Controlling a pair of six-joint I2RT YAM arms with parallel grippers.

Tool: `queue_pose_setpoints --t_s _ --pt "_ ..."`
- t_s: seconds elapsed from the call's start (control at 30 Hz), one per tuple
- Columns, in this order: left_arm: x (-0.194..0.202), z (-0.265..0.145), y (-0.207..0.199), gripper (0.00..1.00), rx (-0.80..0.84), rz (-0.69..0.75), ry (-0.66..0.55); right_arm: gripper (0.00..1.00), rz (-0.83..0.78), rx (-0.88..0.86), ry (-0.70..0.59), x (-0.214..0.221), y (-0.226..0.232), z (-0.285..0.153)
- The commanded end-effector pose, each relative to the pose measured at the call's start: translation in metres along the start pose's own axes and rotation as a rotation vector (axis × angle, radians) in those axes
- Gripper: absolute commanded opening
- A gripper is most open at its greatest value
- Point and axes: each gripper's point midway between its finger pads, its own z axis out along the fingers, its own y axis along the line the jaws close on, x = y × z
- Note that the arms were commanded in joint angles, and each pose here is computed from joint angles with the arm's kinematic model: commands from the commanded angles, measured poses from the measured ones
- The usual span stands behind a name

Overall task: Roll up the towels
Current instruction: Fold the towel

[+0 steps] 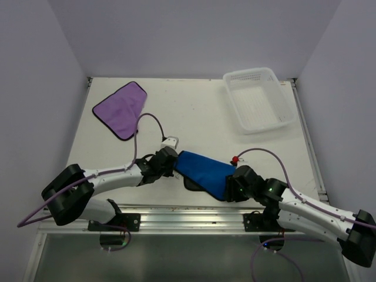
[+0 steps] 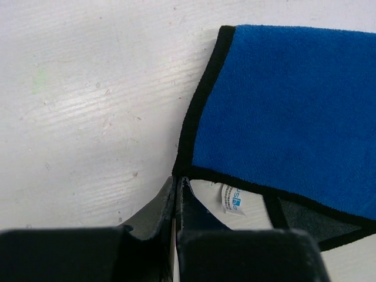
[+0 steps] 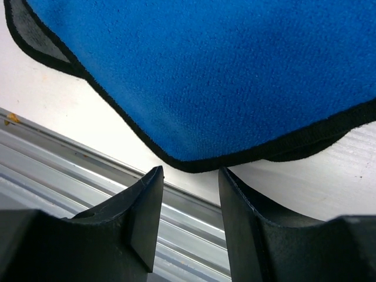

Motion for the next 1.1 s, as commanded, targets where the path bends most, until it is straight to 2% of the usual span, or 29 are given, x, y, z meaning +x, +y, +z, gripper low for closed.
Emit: queue_pose_setpoints --t_s 0.0,0.13,0.37,0.6,0.7,0.8,1.0,1.07 --pt "-0.021 -0.010 -0.002 0.00 -0.020 -0.042 -0.054 0.47 0.026 -0.021 -0.017 -0.002 0.006 0.000" --pt "-0.019 -0.016 0.014 0.00 -0.088 -0.092 -0.068 0.48 0.048 -0.044 -0.008 0.005 0.007 0.007" --pt "-0.016 -0.028 0.014 0.00 -0.056 -0.162 -0.105 0.49 0.037 -0.044 -0.006 0.006 0.016 0.020" --pt "-0.011 -0.033 0.008 0.00 -0.032 -0.151 -0.111 0.47 0.059 -0.030 -0.041 0.001 0.026 0.031" --pt "-0.010 -0.035 0.008 0.00 -0.026 -0.150 -0.115 0.39 0.070 0.001 -0.055 0.000 0.024 0.033" --pt "-0.009 -0.037 0.010 0.00 -0.034 -0.150 -0.119 0.23 0.075 0.021 -0.063 0.001 0.020 0.033" --pt "-0.017 -0.047 0.015 0.00 -0.042 -0.177 -0.160 0.00 0.084 0.028 -0.092 -0.005 0.018 0.023" --pt "-0.021 -0.051 0.014 0.00 -0.036 -0.184 -0.170 0.00 0.083 0.027 -0.100 -0.008 0.019 0.020"
